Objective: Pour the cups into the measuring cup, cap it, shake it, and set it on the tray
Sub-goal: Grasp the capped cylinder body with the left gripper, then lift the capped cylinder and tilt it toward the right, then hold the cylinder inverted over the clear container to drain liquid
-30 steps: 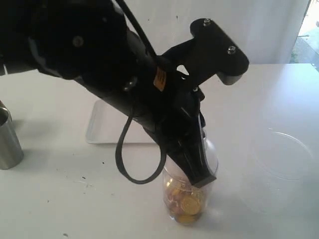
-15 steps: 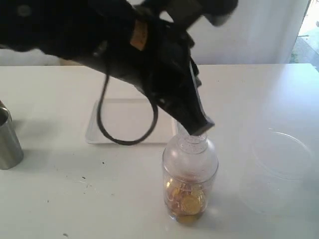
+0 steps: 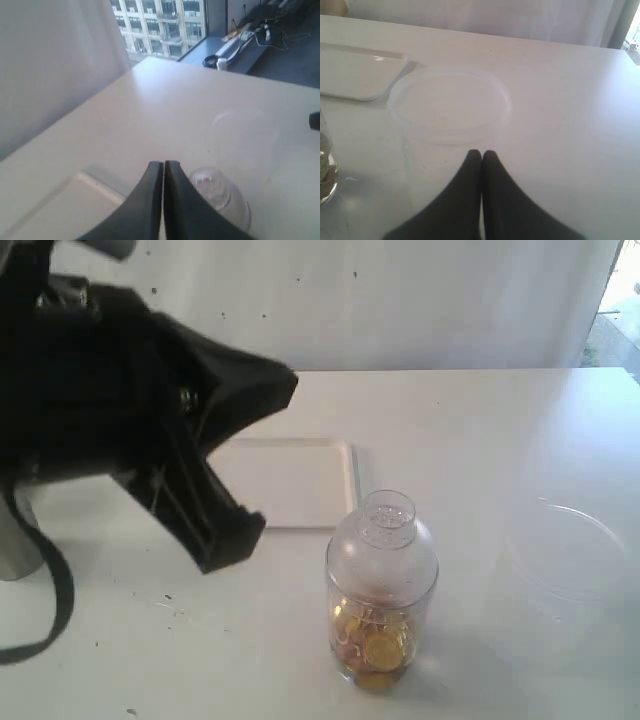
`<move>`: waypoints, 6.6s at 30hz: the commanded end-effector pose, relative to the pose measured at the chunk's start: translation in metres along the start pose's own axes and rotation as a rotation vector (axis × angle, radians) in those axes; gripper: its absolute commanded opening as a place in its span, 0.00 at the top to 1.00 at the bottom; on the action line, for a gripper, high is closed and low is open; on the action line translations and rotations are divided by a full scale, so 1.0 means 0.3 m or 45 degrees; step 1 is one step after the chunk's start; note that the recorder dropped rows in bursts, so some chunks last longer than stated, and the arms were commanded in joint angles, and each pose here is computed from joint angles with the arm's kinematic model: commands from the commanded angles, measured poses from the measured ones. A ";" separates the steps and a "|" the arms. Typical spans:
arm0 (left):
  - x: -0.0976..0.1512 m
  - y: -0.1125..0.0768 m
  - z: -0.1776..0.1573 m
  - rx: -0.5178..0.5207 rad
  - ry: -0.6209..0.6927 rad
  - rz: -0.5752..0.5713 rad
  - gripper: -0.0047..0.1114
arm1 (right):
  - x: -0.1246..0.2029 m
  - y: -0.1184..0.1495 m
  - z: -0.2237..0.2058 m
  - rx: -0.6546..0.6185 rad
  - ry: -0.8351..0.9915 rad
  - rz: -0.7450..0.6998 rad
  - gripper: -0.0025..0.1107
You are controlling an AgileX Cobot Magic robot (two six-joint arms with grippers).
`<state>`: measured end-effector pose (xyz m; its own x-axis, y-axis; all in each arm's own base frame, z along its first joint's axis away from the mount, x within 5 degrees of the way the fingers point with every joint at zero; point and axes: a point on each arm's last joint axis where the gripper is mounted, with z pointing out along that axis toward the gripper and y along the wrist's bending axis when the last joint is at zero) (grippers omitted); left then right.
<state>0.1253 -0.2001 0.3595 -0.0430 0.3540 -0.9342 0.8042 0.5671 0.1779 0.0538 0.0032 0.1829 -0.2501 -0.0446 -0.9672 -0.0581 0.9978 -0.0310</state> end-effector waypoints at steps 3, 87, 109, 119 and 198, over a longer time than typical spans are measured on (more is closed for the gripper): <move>0.129 -0.024 0.022 0.020 0.144 -0.039 0.48 | 0.001 0.000 -0.001 -0.002 -0.007 -0.007 0.98; 0.515 -0.218 0.595 0.183 -0.024 -0.217 0.06 | 0.001 0.000 -0.001 -0.002 -0.007 -0.007 0.98; 0.198 -0.024 0.352 0.142 -0.185 -0.267 0.96 | 0.001 0.000 -0.001 -0.002 -0.007 -0.007 0.98; 0.266 0.248 0.351 -0.191 -0.069 -0.505 0.96 | 0.001 0.000 -0.001 -0.002 -0.007 -0.007 0.98; -0.022 -0.099 0.826 -0.087 0.302 1.474 0.96 | 0.001 0.000 -0.001 -0.002 -0.007 -0.007 0.98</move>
<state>0.2501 -0.4013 0.2668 0.5155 0.8403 -0.1677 0.4884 -0.1273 0.8633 0.0538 0.0032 0.1829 -0.2501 -0.0446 -0.9672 -0.0581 0.9978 -0.0310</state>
